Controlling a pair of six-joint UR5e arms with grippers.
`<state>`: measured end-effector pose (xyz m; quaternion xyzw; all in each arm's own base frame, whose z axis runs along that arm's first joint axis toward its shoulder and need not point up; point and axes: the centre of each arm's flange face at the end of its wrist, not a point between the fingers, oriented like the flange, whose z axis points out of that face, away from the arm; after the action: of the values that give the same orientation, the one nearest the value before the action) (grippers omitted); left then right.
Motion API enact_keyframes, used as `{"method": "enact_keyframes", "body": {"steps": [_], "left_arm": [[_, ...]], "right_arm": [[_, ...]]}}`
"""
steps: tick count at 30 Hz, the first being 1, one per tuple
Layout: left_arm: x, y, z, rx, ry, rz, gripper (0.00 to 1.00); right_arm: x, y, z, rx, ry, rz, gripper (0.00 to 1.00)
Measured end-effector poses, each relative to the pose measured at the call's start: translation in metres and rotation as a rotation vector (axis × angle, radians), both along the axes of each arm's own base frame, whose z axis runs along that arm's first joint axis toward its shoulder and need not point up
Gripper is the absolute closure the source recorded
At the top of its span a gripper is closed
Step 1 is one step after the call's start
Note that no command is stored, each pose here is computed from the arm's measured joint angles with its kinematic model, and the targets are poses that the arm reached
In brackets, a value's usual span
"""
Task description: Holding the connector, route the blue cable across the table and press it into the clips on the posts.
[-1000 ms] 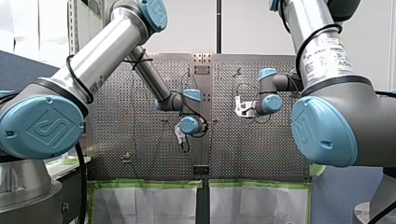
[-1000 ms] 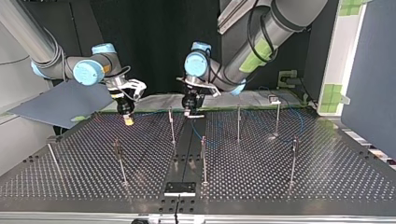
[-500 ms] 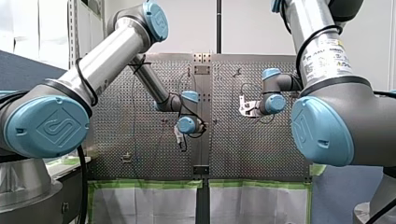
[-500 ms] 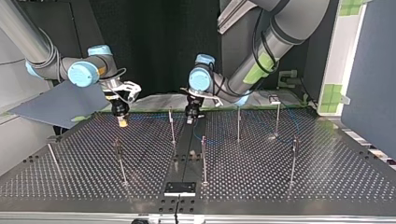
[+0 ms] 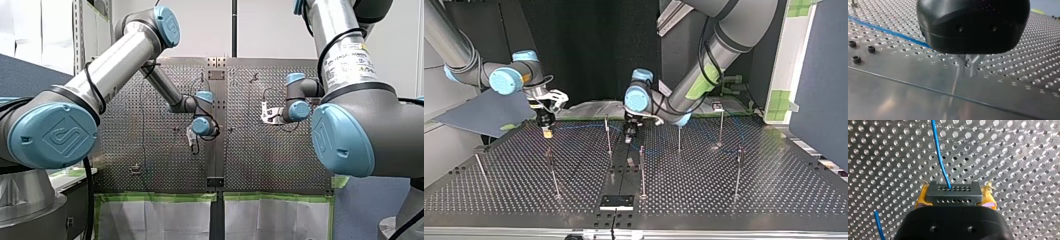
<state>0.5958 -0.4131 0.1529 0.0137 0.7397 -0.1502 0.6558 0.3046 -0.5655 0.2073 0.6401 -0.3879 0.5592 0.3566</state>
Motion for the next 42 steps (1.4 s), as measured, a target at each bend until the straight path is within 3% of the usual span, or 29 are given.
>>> {"method": "enact_keyframes", "body": {"steps": [2, 3, 5, 19, 35, 42], "left_arm": [[-0.001, -0.001, 0.002, 0.021, 0.005, 0.009, 0.32], [-0.002, -0.002, 0.002, 0.03, 0.008, 0.013, 0.32], [-0.005, -0.003, 0.002, 0.049, 0.02, 0.017, 0.0], [-0.04, -0.018, 0.013, 0.123, 0.099, 0.005, 0.0], [-0.11, -0.036, 0.039, 0.173, 0.124, -0.07, 0.0], [-0.135, -0.061, 0.04, 0.151, 0.11, -0.113, 0.0]], "right_arm": [[-0.001, 0.0, 0.0, 0.0, 0.0, -0.001, 1.0], [-0.001, -0.001, 0.0, 0.0, 0.0, -0.001, 1.0], [-0.001, -0.001, -0.001, 0.001, 0.0, -0.001, 1.0], [-0.001, 0.0, -0.002, 0.007, -0.002, 0.0, 1.0], [0.0, 0.001, -0.003, 0.015, -0.011, 0.005, 1.0], [0.0, 0.001, -0.003, 0.024, -0.013, 0.004, 1.0]]}}
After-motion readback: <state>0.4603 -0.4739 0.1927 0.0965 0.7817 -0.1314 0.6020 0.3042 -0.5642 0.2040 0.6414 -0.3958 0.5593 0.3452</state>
